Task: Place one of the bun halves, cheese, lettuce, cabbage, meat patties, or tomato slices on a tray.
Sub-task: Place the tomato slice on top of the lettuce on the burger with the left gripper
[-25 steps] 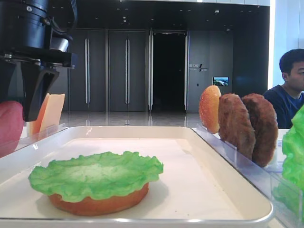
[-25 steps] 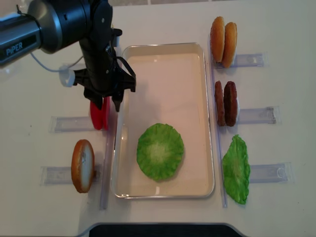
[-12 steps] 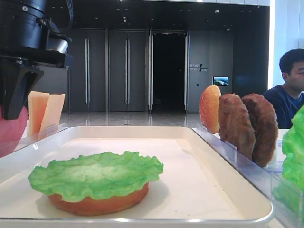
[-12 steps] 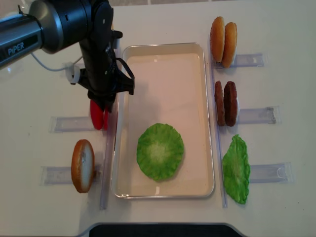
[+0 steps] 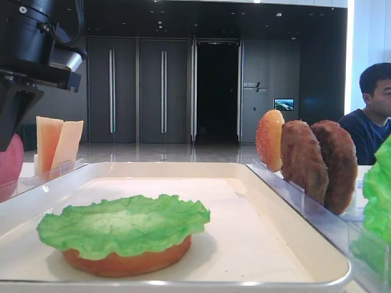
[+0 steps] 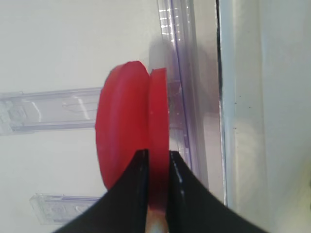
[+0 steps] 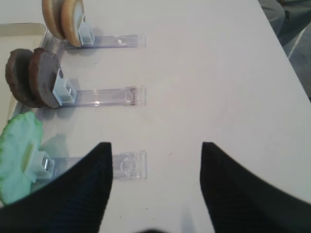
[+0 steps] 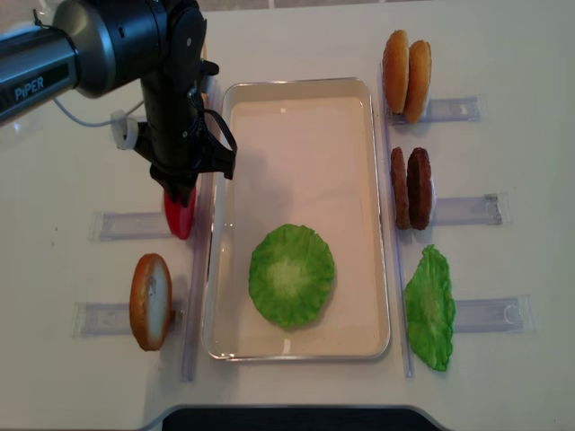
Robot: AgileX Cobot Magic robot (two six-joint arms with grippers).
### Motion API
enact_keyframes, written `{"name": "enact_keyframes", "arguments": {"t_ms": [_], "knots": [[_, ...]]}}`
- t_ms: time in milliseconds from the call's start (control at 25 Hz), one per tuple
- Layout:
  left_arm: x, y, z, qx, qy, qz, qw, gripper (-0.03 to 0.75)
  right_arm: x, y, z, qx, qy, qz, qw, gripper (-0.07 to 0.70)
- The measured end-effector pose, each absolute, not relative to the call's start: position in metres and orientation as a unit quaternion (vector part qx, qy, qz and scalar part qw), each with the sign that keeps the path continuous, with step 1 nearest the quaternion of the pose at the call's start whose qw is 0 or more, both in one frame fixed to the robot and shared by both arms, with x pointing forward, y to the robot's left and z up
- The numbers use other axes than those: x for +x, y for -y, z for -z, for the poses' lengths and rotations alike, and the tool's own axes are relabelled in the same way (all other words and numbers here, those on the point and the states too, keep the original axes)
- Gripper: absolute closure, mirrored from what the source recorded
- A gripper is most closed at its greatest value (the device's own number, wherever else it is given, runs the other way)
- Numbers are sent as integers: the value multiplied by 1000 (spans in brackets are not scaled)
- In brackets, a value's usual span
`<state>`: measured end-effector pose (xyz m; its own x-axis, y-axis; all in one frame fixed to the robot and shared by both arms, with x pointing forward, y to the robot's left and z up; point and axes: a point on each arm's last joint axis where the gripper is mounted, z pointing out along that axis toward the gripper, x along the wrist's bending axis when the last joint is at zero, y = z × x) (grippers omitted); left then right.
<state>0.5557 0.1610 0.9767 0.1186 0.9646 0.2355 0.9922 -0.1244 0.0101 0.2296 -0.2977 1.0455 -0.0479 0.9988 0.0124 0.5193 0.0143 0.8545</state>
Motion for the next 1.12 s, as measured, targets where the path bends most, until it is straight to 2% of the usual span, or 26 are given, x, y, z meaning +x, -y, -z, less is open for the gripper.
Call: {"name": "enact_keyframes", "arguments": {"t_ms": [480, 1120], "knots": [[555, -161, -978, -748, 653, 93, 75, 652, 230, 298, -1045, 604, -629, -359, 334, 217], [546, -165, -1009, -743, 661, 101, 36, 652, 230, 298, -1045, 604, -629, -359, 334, 217]]}}
